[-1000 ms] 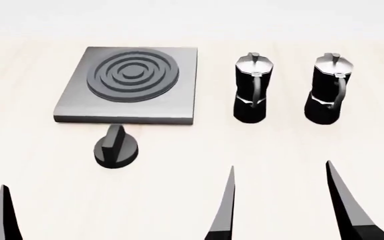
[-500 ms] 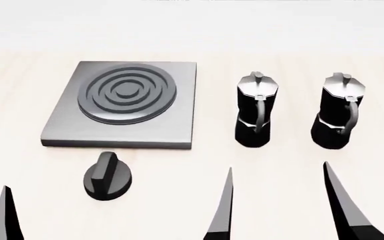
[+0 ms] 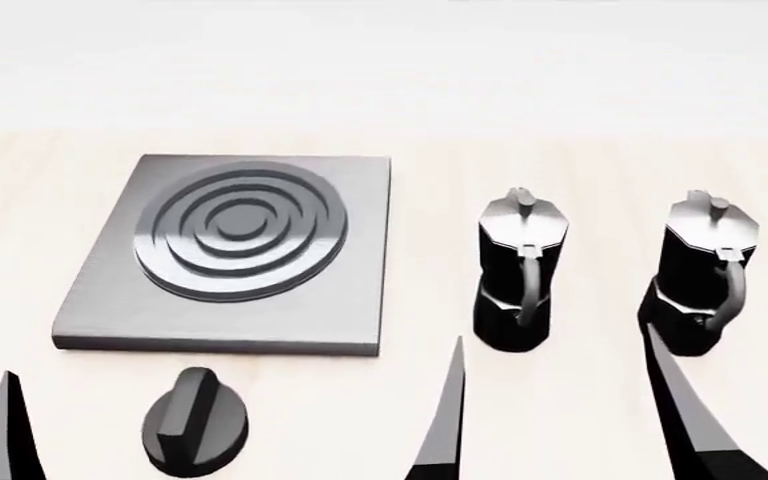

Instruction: Put both moka pots on the stove.

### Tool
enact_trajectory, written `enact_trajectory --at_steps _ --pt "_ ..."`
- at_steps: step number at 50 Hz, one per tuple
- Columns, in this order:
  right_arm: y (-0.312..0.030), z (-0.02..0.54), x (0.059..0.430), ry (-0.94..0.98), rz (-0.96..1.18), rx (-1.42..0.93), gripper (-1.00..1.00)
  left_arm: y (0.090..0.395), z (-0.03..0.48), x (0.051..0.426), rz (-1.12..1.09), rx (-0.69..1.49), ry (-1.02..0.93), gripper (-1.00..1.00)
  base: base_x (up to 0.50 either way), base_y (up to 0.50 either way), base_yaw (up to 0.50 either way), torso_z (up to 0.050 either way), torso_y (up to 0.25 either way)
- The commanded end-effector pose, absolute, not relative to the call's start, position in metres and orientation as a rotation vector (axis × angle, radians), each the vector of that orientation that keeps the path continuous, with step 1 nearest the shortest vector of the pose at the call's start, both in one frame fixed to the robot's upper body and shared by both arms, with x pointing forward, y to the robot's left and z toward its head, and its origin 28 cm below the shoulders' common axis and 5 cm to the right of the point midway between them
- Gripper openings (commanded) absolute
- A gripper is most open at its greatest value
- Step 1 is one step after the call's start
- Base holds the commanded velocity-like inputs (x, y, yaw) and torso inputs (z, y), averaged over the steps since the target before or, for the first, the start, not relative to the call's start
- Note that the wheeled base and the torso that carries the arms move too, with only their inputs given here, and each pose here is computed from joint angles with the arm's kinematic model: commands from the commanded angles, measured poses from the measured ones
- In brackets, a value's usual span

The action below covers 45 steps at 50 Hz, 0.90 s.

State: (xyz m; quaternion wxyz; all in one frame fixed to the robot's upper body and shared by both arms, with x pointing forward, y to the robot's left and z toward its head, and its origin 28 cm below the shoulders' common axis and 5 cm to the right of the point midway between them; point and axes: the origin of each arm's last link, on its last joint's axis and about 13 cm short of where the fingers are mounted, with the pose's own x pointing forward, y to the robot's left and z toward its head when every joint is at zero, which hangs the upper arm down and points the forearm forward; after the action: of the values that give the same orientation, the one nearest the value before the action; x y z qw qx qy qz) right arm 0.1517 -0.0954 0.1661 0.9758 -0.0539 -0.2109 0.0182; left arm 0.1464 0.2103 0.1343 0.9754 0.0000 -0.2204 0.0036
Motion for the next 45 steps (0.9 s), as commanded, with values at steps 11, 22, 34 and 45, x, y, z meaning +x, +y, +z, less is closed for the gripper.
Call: enact_trajectory --at_steps 11,22,34,45 --pt "-0.0954 0.1652 0.152 -0.422 0.035 -0.108 1.0 0.2109 0.1324 0.1474 0.01 0.001 -0.44 1.0 0.24 0.0 0.0 0.0 0.0" --pt "-0.0966 0.1657 0.1511 -0.415 0.044 -0.049 1.0 0.2108 0.1326 0.1475 0.01 0.0 -0.439 1.0 0.15 0.0 0.0 0.0 0.0" --pt "-0.0967 0.1654 0.1521 -0.422 0.04 -0.048 1.0 0.2105 0.1323 0.148 0.008 -0.002 -0.438 1.0 0.0 0.11 0.0 0.0 0.0" --pt "-0.0968 0.1657 0.1517 -0.424 0.04 -0.044 1.0 0.2106 0.1317 0.1487 0.007 -0.001 -0.438 1.0 0.0 0.16 0.0 0.0 0.0"
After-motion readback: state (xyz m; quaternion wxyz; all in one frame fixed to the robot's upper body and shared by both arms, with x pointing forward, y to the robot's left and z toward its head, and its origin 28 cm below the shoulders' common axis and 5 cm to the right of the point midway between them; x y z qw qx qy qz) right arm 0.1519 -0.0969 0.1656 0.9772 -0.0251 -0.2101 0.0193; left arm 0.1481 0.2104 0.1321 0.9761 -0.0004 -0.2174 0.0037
